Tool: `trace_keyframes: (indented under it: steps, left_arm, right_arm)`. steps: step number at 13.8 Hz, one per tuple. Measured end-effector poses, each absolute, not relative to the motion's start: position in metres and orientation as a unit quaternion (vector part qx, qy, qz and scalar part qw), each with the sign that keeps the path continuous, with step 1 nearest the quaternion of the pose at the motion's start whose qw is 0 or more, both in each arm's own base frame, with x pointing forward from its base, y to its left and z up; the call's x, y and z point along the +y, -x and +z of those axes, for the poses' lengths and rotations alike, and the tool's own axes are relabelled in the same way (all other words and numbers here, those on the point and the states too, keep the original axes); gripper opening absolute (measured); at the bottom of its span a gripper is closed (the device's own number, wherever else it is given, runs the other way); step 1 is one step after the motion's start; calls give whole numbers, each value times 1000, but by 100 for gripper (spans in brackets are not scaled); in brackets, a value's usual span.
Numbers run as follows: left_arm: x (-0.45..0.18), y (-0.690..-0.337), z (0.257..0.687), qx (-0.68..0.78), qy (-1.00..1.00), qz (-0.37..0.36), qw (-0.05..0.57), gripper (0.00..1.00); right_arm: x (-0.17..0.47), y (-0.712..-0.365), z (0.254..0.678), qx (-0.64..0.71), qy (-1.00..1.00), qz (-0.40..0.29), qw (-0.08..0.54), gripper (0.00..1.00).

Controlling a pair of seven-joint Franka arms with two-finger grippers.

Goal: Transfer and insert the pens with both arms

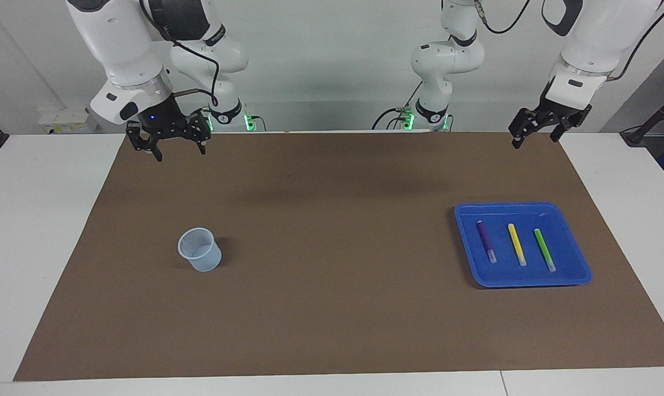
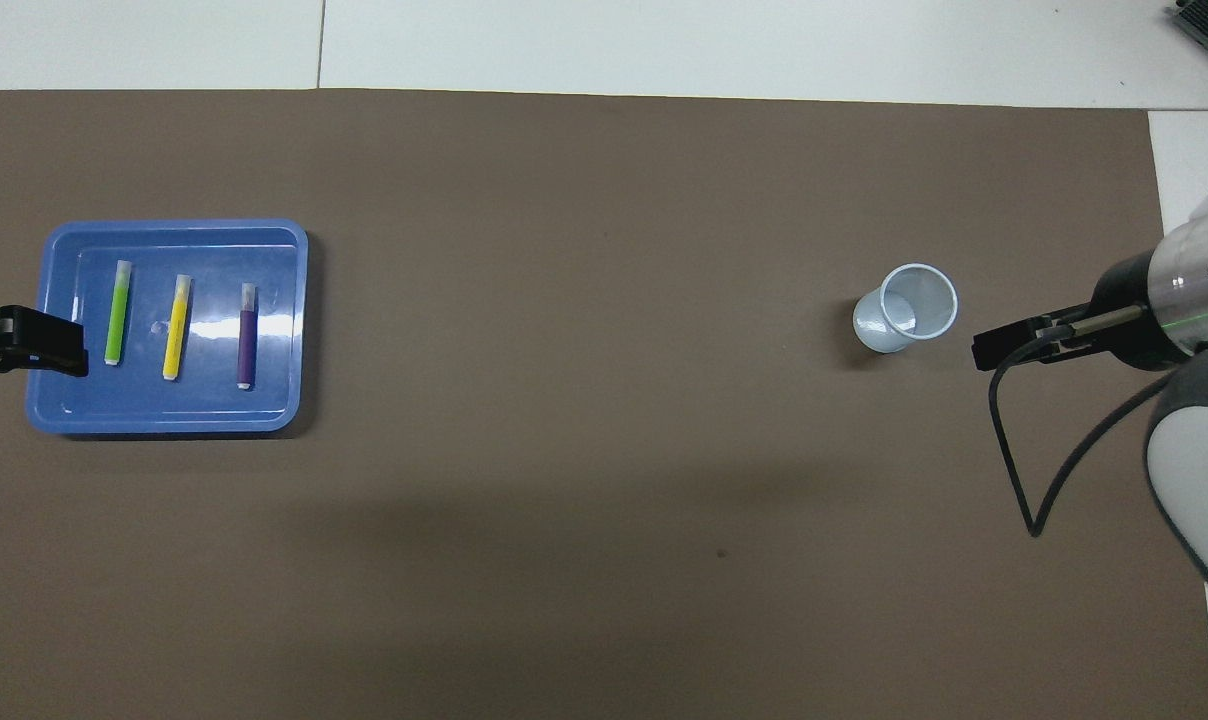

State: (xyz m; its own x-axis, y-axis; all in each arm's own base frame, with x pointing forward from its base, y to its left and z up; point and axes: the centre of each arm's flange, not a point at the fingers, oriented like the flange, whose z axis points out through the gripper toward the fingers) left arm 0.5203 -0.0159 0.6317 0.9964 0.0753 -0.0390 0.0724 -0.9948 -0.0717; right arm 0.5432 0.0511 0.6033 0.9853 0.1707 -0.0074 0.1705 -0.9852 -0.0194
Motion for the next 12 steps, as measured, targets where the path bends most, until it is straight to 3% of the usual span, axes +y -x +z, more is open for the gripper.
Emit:
trace_keyframes:
  steps: [3, 8, 12]
  left_arm:
    - [-14, -520, 625, -40, 999, 20, 30, 100]
    - [61, -508, 576, -69, 997, -25, -6, 100]
    - [68, -516, 533, -49, 997, -56, -3, 100]
  right_arm:
    - [53, -543, 603, -87, 996, 4, 10, 100]
    - [59, -542, 604, -93, 996, 4, 10, 100]
    - [63, -542, 604, -96, 995, 4, 12, 100]
